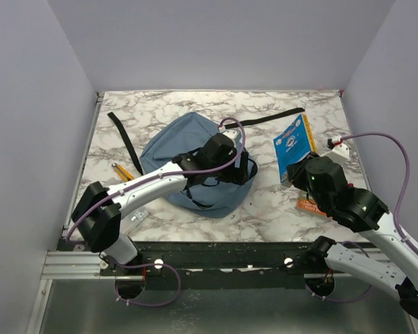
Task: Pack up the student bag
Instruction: Place the book in the student bag.
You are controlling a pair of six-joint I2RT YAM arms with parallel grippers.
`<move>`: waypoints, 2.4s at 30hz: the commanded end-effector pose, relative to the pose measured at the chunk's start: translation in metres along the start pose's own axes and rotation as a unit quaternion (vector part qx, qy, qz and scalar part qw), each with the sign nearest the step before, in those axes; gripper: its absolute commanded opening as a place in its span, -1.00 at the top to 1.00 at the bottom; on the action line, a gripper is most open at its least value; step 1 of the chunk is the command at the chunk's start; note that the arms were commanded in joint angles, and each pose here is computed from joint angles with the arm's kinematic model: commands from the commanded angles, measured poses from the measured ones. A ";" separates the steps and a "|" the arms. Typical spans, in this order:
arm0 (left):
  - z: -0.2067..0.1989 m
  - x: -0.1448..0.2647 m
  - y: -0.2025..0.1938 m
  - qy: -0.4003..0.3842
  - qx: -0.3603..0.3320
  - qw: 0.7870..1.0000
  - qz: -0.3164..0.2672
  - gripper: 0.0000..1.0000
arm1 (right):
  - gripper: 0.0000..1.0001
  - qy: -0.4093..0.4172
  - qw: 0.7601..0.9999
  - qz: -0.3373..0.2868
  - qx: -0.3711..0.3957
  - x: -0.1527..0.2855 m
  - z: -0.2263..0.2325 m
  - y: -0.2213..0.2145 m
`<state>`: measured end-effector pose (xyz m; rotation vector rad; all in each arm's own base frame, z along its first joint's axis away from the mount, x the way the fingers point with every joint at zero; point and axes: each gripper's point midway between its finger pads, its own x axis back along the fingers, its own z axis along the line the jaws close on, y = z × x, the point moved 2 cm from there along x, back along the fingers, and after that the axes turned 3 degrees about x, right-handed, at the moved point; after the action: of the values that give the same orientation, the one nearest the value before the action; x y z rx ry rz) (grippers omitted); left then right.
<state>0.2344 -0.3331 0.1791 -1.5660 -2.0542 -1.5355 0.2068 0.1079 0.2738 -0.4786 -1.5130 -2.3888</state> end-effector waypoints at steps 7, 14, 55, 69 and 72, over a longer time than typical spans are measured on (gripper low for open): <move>-0.007 -0.056 0.042 0.147 0.021 0.988 -0.036 -0.97 | 0.99 -0.019 1.000 -0.022 -0.010 0.015 -0.023 0.008; 0.003 -0.077 0.033 0.180 0.006 0.984 -0.015 -0.86 | 0.99 -0.012 0.999 -0.032 -0.019 0.023 -0.026 0.014; -0.013 -0.001 0.053 -0.034 -0.105 0.986 0.125 1.00 | 0.99 0.212 0.944 0.244 -0.061 0.021 0.065 -0.098; -0.019 0.023 0.066 -0.033 -0.103 0.989 0.096 0.41 | 0.99 0.308 0.883 0.290 -0.204 0.022 0.101 -0.120; -0.009 0.029 0.057 -0.003 -0.118 0.989 0.090 0.11 | 0.99 0.319 0.880 0.276 -0.219 0.014 0.107 -0.119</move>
<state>0.2758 -0.3372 0.2152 -1.8213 -1.6883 -1.6599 0.1452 0.2311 0.1765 -0.3922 -0.6207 -2.0129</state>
